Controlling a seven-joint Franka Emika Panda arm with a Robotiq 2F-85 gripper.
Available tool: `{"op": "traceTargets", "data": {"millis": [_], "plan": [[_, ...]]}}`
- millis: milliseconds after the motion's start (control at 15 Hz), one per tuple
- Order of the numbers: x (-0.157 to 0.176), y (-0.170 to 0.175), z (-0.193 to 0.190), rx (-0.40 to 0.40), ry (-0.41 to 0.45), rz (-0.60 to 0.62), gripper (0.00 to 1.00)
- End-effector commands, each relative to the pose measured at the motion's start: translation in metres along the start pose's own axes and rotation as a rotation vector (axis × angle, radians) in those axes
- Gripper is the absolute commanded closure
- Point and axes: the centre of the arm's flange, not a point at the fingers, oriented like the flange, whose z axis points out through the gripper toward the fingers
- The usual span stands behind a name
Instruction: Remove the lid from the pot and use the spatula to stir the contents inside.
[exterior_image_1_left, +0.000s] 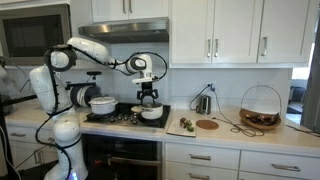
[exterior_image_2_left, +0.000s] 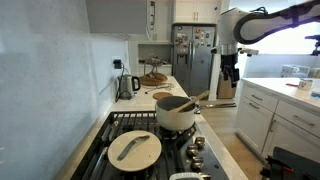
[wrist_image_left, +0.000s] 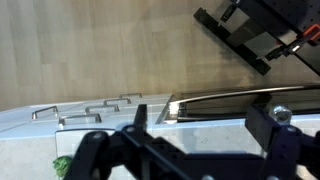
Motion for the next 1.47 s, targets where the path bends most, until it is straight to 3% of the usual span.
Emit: {"op": "traceTargets", "data": {"millis": [0, 267, 467, 933, 1400], "plan": [[-0.063, -0.011, 0.02, 0.057, 0.143, -0.004, 0.0], [-0.101, -0.024, 0.034, 0.068, 0.312, -0.026, 0.0], [-0.116, -0.04, 0.04, 0.05, 0.386, -0.071, 0.0], [-0.108, -0.081, 0.047, 0.003, 0.604, -0.119, 0.0], [-0.09, -0.087, 0.047, 0.002, 0.778, -0.139, 0.0]]}}
